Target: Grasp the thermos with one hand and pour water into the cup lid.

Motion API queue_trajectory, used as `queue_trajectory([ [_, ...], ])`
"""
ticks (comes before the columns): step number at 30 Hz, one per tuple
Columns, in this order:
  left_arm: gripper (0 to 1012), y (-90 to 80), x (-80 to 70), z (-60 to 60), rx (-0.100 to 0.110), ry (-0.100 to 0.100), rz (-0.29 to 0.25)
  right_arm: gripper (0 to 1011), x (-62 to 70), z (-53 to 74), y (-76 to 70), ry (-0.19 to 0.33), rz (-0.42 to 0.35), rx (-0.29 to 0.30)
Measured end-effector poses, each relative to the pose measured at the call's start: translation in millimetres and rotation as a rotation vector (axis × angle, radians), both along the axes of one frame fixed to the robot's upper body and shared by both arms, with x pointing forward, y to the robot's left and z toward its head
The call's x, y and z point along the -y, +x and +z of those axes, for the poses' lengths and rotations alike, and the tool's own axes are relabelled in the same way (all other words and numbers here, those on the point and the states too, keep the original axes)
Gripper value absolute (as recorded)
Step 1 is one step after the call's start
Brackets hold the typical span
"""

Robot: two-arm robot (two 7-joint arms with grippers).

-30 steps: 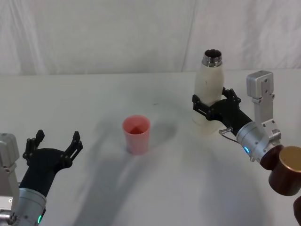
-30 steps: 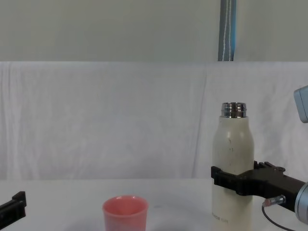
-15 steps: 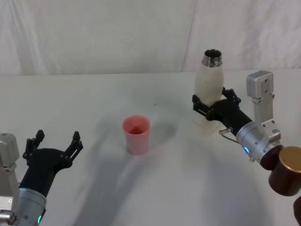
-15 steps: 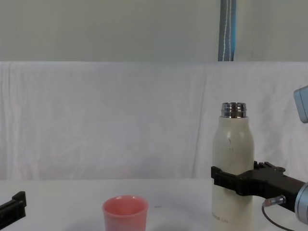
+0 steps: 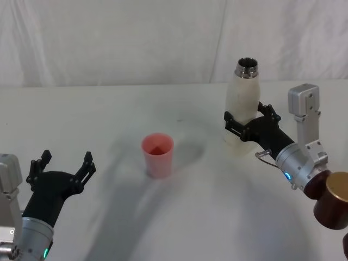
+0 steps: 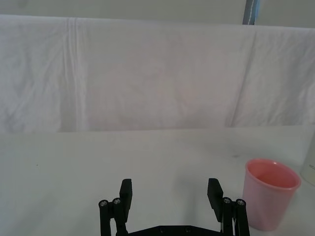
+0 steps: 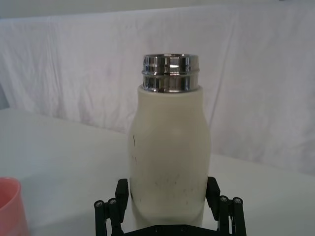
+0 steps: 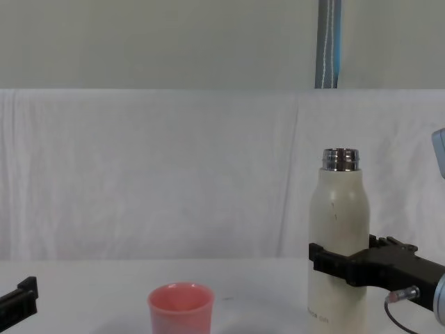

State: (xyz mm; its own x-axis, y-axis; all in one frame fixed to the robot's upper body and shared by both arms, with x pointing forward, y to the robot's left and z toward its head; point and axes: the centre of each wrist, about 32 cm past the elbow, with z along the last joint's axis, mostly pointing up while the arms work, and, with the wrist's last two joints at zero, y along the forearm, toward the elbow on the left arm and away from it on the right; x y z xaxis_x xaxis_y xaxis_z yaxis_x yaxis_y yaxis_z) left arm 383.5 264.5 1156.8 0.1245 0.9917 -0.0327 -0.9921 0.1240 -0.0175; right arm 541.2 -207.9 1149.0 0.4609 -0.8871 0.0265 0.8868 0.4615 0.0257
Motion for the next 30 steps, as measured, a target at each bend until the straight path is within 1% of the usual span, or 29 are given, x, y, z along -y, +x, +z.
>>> queue_trajectory([
  [8, 1001, 0.0, 0.0, 0.0, 0.000, 0.000, 0.000, 1001, 3.8, -1.9, -3.3, -0.008, -0.002, -0.010],
  [20, 1001, 0.0, 0.0, 0.0, 0.000, 0.000, 0.000, 1001, 14.2, -1.8, -10.4, -0.022, 0.006, -0.022],
  [26, 1001, 0.0, 0.0, 0.0, 0.000, 0.000, 0.000, 1001, 19.8, -0.5, -19.2, -0.026, 0.014, -0.028],
  [30, 1001, 0.0, 0.0, 0.0, 0.000, 0.000, 0.000, 1001, 23.5, 1.3, -24.6, -0.020, 0.003, -0.027],
])
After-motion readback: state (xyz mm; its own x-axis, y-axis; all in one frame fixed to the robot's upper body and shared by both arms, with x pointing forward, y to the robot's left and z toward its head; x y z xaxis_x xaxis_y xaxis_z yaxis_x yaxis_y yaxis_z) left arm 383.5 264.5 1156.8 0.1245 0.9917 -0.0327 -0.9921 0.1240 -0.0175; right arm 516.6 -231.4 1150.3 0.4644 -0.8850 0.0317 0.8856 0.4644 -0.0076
